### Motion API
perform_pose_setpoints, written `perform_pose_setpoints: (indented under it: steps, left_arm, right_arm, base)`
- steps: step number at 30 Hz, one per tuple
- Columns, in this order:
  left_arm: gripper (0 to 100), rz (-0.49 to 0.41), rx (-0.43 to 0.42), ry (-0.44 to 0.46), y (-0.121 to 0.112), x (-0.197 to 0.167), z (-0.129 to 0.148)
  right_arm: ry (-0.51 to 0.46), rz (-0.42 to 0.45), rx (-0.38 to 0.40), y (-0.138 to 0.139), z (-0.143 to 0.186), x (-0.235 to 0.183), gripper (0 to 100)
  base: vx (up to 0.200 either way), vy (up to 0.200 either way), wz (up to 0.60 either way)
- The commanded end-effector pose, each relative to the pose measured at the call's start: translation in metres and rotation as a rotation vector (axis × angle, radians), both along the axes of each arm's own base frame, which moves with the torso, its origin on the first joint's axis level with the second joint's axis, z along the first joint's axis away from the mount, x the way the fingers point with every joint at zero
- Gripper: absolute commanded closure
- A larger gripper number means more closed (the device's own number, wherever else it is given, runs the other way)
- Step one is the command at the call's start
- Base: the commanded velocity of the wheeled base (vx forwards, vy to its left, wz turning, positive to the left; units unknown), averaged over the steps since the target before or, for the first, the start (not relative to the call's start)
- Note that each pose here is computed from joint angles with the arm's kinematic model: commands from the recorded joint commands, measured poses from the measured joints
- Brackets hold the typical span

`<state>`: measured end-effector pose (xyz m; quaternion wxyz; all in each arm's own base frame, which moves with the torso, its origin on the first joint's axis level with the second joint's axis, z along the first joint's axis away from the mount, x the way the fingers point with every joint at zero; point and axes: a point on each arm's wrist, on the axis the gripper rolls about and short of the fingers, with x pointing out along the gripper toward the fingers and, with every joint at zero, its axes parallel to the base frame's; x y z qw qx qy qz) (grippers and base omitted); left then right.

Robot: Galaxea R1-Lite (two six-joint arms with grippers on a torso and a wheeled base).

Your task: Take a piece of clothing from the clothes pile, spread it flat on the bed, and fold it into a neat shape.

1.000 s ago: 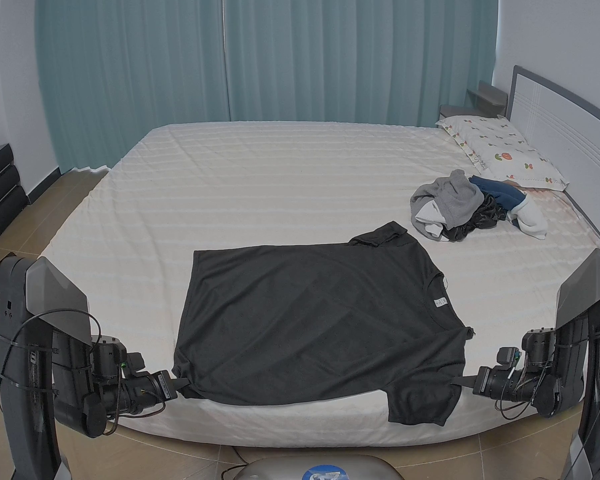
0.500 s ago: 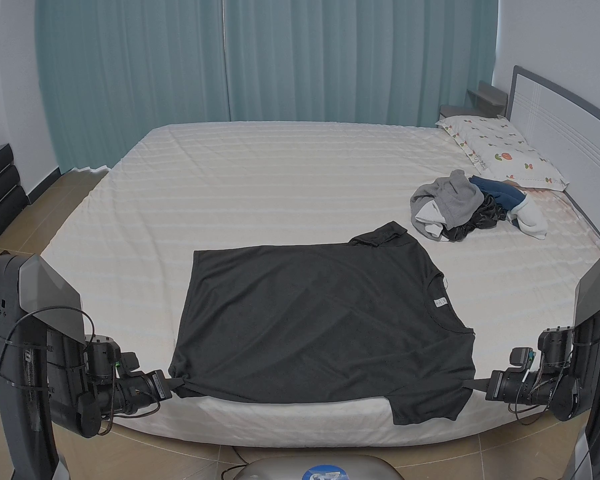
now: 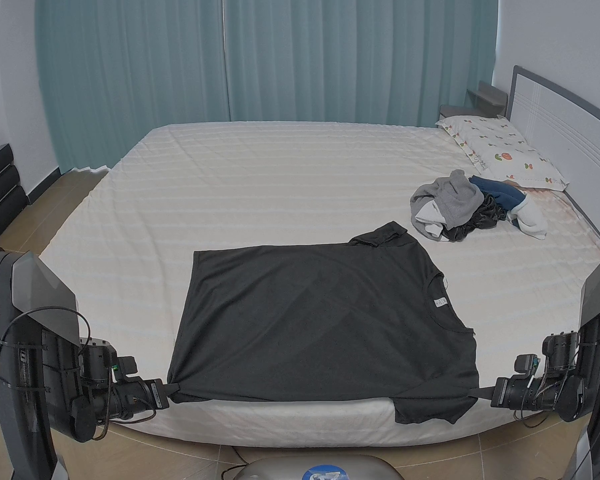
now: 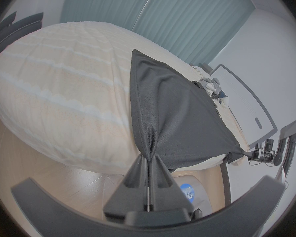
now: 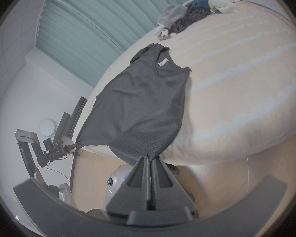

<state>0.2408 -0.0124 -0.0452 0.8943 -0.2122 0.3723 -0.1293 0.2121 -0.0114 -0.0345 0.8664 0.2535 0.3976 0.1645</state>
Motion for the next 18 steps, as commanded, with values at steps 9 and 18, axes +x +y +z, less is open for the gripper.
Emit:
perform_pose_setpoints:
  steps: [9,18]
  left_arm:
    - [100,0.042,0.08,-0.008,0.002,-0.005,0.002]
    - [100,-0.046,0.18,0.003,0.003,-0.019,0.001]
  right_arm:
    - [0.107,0.085,-0.066,-0.005,0.008,-0.026,100]
    - [0.113,0.116,-0.093,-0.004,0.018,-0.033,100]
  base:
    - [0.0,0.0,0.0]
    - [0.0,0.0,0.0]
